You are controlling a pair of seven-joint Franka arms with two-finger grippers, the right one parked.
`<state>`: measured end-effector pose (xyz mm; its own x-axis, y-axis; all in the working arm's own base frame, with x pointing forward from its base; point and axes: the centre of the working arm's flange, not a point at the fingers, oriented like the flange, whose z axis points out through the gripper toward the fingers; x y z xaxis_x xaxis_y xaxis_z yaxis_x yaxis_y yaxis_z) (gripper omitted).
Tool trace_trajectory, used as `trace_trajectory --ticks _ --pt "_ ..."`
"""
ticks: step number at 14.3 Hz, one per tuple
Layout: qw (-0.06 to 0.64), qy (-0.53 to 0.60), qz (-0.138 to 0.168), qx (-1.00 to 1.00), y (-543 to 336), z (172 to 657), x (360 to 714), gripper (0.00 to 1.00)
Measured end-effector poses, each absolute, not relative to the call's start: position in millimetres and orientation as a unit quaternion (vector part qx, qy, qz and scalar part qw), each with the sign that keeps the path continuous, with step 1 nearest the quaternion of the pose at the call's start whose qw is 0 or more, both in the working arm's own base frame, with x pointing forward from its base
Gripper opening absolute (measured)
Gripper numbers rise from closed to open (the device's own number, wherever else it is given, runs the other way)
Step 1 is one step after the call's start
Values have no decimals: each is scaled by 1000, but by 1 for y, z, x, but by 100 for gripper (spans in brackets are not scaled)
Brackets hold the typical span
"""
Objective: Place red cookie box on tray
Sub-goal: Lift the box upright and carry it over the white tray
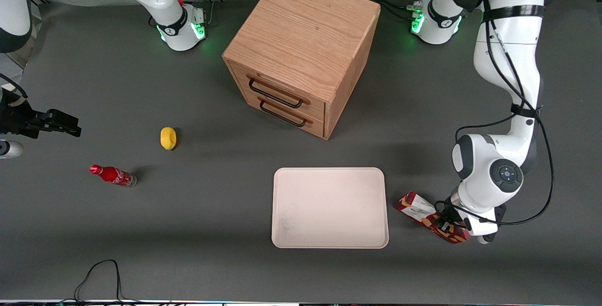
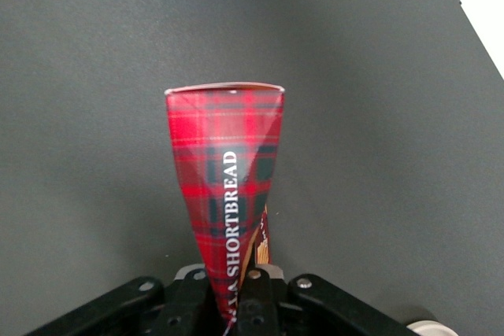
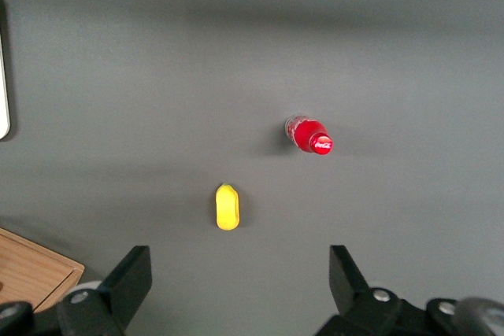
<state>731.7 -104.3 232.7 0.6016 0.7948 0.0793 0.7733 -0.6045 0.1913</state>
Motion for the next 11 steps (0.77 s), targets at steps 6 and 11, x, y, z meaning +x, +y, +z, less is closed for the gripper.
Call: trace_trajectory --ticks 6,11 --pt "60 260 59 962 -127 334 733 5" --pt "45 48 52 996 -140 446 722 5"
